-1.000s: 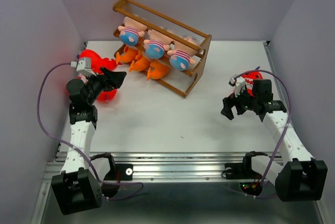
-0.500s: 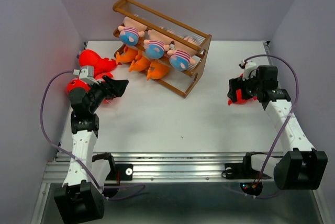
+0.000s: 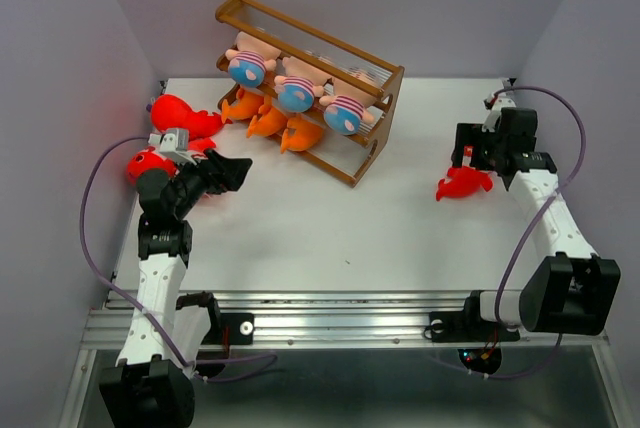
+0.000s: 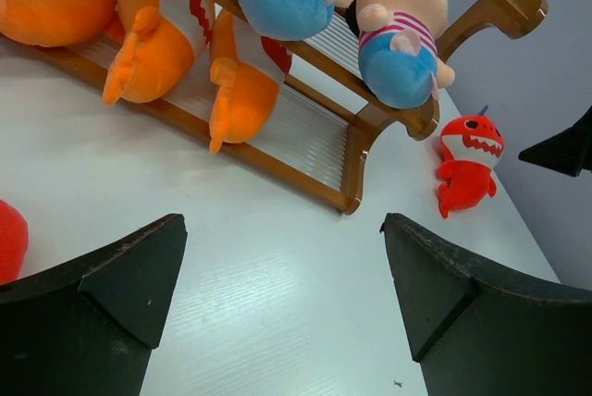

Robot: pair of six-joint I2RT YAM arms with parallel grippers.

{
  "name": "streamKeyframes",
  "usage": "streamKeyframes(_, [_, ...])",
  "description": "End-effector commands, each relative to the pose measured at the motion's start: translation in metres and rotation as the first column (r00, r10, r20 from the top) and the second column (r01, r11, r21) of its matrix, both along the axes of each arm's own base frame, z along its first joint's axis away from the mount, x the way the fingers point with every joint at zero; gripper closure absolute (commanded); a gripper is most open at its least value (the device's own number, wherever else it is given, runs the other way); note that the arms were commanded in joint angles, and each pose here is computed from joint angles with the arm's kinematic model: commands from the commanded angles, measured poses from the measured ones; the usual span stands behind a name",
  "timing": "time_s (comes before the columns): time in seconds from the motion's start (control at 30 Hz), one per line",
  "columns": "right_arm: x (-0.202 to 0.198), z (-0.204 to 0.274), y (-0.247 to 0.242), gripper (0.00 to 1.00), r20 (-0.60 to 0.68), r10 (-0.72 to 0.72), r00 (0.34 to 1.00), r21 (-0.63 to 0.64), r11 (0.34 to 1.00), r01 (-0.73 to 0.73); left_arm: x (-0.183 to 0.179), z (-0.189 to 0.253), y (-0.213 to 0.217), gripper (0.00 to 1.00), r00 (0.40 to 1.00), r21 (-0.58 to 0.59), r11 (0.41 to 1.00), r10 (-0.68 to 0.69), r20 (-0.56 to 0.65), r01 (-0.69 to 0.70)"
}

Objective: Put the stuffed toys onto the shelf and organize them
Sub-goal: Place the stuffed toy onto shelf, then grab a stuffed toy with the right arm

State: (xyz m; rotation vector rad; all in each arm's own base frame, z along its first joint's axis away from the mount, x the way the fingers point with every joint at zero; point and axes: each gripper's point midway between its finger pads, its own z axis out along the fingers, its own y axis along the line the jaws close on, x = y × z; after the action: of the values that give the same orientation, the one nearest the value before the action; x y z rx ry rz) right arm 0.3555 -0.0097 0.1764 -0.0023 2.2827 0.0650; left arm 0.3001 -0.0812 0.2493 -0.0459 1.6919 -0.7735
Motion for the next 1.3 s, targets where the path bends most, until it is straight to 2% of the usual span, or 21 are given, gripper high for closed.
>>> streamKeyframes(0.0, [0.029, 0.028, -0.048, 0.00, 0.125, -0.258, 0.958, -0.027, 0.964, 0.263, -0.001, 0.028, -0.003, 0.01, 0.995, 0.028, 0.999, -0.028, 0.093, 0.025])
streamKeyframes(0.13, [0.043, 0.020, -0.062, 0.00, 0.146, -0.297, 0.944, -0.005, 0.954, 0.301, -0.001, 0.027, -0.004, 0.01, 0.995, 0.029, 0.999, -0.031, 0.093, 0.028])
streamKeyframes(0.33, [0.079, -0.003, -0.080, 0.00, 0.146, -0.295, 0.944, -0.051, 0.951, 0.306, -0.002, 0.029, -0.004, 0.01, 0.994, 0.031, 0.999, -0.035, 0.100, 0.033])
streamKeyframes(0.53, [0.102, -0.037, -0.090, 0.12, 0.117, -0.301, 0.946, -0.043, 0.950, 0.308, -0.003, 0.028, -0.006, 0.01, 0.994, 0.031, 0.999, -0.046, 0.100, 0.043])
streamKeyframes(0.57, [0.103, -0.040, -0.093, 0.19, 0.113, -0.311, 0.944, -0.038, 0.948, 0.317, -0.003, 0.028, -0.006, 0.01, 0.994, 0.032, 0.999, -0.046, 0.101, 0.043])
streamKeyframes(0.63, [0.105, -0.050, -0.093, 0.25, 0.099, -0.309, 0.946, -0.034, 0.949, 0.313, -0.003, 0.027, -0.006, 0.01, 0.994, 0.032, 0.998, -0.048, 0.099, 0.045])
streamKeyframes(0.67, [0.105, -0.052, -0.091, 0.38, 0.097, -0.301, 0.949, -0.028, 0.952, 0.305, -0.003, 0.028, -0.007, 0.01, 0.994, 0.031, 0.998, -0.051, 0.100, 0.048])
streamKeyframes(0.73, [0.103, -0.058, -0.089, 0.50, 0.096, -0.293, 0.951, -0.024, 0.955, 0.297, -0.003, 0.028, -0.007, 0.01, 0.993, 0.033, 0.998, -0.055, 0.104, 0.052])
streamKeyframes(0.77, [0.101, -0.056, -0.088, 0.65, 0.103, -0.287, 0.952, -0.027, 0.956, 0.291, -0.004, 0.028, -0.009, 0.01, 0.992, 0.031, 0.997, -0.067, 0.104, 0.064])
streamKeyframes(0.83, [0.098, -0.055, -0.092, 0.80, 0.109, -0.292, 0.950, -0.029, 0.955, 0.296, -0.006, 0.028, -0.012, 0.01, 0.991, 0.028, 0.996, -0.085, 0.107, 0.083])
streamKeyframes(0.87, [0.096, -0.052, -0.092, 0.91, 0.119, -0.293, 0.949, -0.031, 0.954, 0.298, -0.008, 0.030, -0.018, 0.01, 0.987, 0.031, 0.994, -0.108, 0.117, 0.105])
streamKeyframes(0.97, [0.092, -0.042, -0.088, 0.98, 0.138, -0.287, 0.948, -0.013, 0.956, 0.292, -0.013, 0.031, -0.030, 0.01, 0.980, 0.041, 0.988, -0.154, 0.127, 0.150])
streamKeyframes(1.17, [0.069, 0.002, -0.062, 0.99, 0.217, -0.225, 0.950, 0.072, 0.974, 0.214, -0.024, 0.033, -0.054, 0.01, 0.960, 0.061, 0.970, -0.242, 0.141, 0.236])
streamKeyframes(1.27, [0.050, 0.023, -0.036, 0.99, 0.246, -0.126, 0.961, 0.126, 0.987, 0.097, -0.031, 0.036, -0.066, 0.01, 0.946, 0.075, 0.959, -0.283, 0.161, 0.274])
